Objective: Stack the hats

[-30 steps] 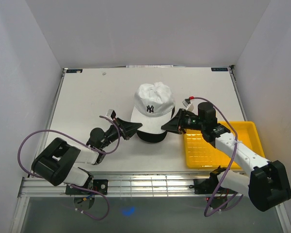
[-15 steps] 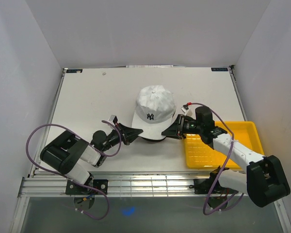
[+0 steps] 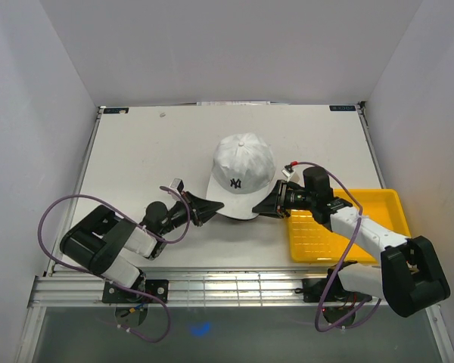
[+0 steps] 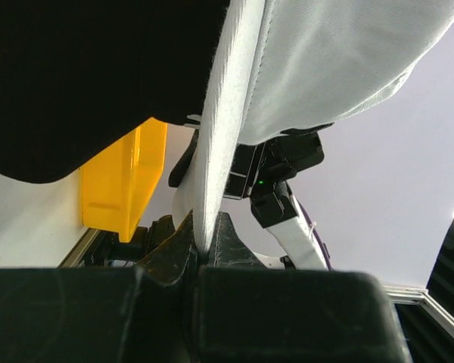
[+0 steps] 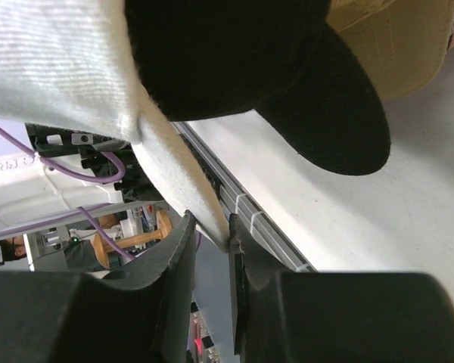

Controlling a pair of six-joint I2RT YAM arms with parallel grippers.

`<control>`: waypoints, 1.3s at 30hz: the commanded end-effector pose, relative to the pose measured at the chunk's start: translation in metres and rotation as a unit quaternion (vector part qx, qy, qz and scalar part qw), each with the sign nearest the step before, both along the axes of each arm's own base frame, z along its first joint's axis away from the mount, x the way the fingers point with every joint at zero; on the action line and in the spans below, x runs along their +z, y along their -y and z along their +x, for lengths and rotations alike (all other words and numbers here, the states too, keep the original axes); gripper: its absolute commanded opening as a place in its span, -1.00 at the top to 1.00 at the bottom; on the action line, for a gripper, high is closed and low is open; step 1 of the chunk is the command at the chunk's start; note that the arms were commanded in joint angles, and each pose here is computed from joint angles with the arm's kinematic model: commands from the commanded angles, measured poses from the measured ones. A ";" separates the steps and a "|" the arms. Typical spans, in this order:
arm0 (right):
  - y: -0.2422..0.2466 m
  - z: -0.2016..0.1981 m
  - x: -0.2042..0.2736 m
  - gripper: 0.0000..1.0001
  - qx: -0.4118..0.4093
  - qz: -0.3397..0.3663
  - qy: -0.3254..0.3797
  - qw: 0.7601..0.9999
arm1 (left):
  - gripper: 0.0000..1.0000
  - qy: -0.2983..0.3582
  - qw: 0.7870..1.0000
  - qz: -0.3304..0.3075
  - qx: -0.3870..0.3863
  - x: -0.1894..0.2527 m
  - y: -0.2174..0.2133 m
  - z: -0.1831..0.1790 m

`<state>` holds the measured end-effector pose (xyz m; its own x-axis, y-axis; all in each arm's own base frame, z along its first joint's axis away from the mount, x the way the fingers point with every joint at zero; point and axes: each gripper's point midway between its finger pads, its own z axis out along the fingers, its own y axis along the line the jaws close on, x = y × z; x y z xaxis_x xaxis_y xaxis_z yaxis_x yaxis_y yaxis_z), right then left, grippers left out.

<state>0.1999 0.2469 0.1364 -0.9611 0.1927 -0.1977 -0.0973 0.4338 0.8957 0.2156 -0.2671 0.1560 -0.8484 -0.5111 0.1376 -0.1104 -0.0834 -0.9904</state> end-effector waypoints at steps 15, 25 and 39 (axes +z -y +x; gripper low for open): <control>0.055 0.018 -0.093 0.69 -0.107 -0.172 -0.058 0.978 | 1.00 -0.117 0.986 0.108 -0.040 -0.071 -0.006 -0.029; 0.060 0.016 -0.108 0.69 -0.109 -0.194 -0.070 0.972 | 1.00 -0.139 0.981 0.136 -0.026 -0.089 -0.011 -0.028; 0.066 0.014 -0.119 0.70 -0.115 -0.213 -0.078 0.967 | 1.00 -0.179 0.969 0.172 -0.011 -0.112 -0.019 -0.031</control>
